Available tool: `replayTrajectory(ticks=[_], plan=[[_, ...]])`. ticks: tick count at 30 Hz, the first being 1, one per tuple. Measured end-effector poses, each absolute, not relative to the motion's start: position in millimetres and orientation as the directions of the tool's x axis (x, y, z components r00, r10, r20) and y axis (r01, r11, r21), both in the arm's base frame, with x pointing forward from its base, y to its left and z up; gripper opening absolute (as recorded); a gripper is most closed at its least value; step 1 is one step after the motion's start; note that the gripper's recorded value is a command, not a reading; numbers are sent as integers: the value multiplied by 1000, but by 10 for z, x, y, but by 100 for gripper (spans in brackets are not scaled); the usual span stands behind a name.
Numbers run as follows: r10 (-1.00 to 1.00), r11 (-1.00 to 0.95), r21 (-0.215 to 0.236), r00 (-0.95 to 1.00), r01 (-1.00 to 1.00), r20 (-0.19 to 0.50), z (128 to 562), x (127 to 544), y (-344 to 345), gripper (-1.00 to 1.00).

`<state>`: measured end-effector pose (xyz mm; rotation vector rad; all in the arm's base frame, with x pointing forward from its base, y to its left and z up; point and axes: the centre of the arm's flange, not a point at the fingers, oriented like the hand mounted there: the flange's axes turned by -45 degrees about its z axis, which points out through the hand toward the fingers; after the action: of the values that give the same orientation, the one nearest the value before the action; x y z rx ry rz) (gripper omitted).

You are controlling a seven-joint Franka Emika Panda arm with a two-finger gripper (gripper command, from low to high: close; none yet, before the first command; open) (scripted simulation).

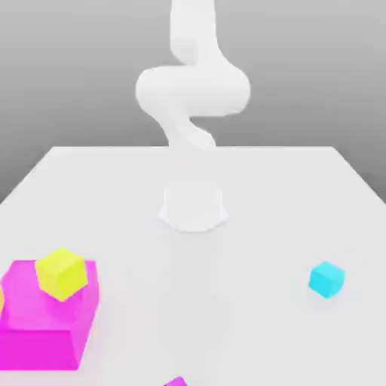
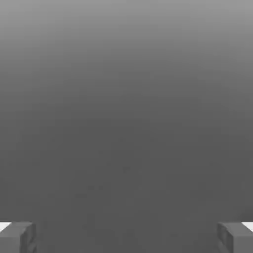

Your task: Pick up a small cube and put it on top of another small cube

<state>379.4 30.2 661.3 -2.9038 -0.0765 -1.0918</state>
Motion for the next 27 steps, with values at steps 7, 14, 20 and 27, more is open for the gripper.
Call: replayTrajectory(ticks=[7, 14, 20, 27], plan=[[215, -965, -35, 863, 259, 457, 4970, 4218, 1383, 0], [416, -900, -28, 878, 434, 239, 3368, 3780, 2296, 0], [580, -814, -5, 813, 581, 42, 2149, 2905, 2703, 0], [602, -799, -1, 799, 602, 1, 1372, 2722, 2710, 0]])
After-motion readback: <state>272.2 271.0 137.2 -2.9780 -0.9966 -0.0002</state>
